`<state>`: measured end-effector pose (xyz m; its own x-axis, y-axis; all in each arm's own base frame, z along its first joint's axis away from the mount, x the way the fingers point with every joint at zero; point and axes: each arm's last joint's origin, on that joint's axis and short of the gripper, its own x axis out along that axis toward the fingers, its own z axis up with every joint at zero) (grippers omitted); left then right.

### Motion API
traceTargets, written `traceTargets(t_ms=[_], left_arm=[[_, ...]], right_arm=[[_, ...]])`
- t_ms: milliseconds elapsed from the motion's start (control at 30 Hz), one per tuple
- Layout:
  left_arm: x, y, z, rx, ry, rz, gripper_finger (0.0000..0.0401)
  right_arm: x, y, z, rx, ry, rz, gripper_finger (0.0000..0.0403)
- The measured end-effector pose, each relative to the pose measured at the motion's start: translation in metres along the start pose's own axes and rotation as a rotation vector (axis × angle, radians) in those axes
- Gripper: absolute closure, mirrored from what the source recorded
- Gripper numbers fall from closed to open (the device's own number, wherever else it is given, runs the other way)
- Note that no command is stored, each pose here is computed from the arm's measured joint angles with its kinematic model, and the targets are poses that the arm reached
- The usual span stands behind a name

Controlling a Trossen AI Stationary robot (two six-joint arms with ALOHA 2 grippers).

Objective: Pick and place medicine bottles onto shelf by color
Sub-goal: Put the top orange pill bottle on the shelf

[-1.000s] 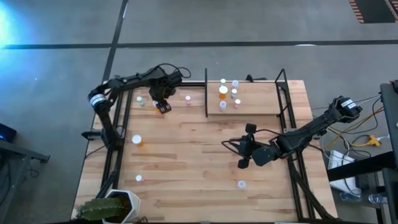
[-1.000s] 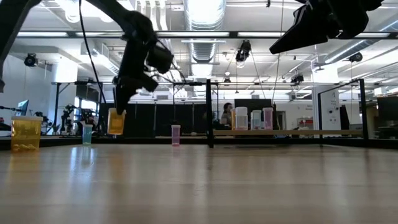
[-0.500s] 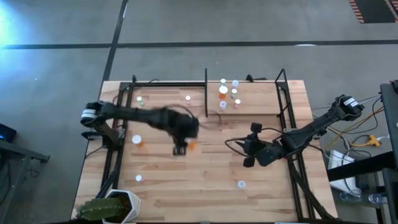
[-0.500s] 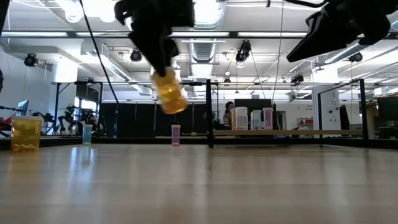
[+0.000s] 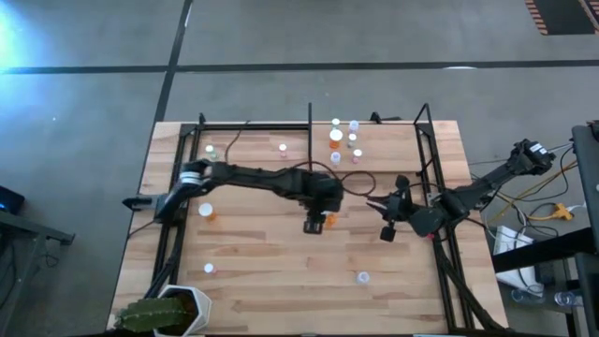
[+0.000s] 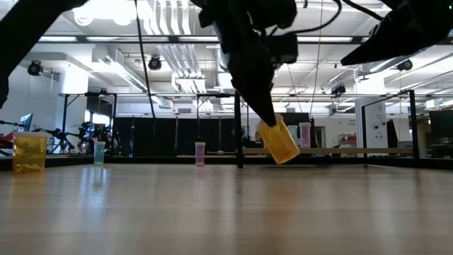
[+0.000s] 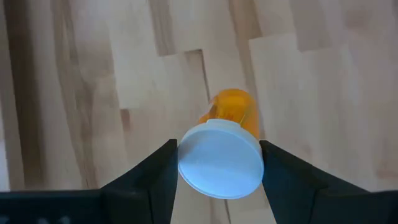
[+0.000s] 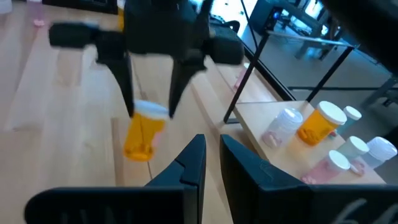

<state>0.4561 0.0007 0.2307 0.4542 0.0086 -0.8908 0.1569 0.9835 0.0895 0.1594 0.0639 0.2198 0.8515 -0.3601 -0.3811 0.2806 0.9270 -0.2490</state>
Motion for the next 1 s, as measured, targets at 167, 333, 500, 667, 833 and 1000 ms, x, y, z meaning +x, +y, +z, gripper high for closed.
traceTargets(t_ms=[167,333,500,667,833,1000], left_arm=[[0.011,0.004,0.003,0.001,0.022,-0.004,0.0223],[0.013,0.006,0.001,-0.005,0.035,-0.005,0.0213],[0.013,0.006,0.001,-0.013,0.034,-0.005,0.0174],[0.009,0.006,0.001,-0.025,0.042,0.01,0.0135],[-0.026,0.007,0.007,-0.019,-0.024,0.036,0.0127],[-0.062,0.001,-0.001,0.01,-0.094,0.042,0.0147]], right_arm=[[-0.001,-0.002,-0.003,0.007,-0.011,0.003,0.0365],[0.0,-0.001,-0.003,0.006,-0.008,0.003,0.0365],[0.0,0.0,-0.002,0.016,-0.018,0.005,0.0365],[0.001,0.002,-0.003,0.007,-0.005,0.054,0.0365],[0.005,0.005,-0.001,0.005,-0.016,0.053,0.0365],[0.018,0.012,0.0,0.012,-0.018,0.035,0.0358]])
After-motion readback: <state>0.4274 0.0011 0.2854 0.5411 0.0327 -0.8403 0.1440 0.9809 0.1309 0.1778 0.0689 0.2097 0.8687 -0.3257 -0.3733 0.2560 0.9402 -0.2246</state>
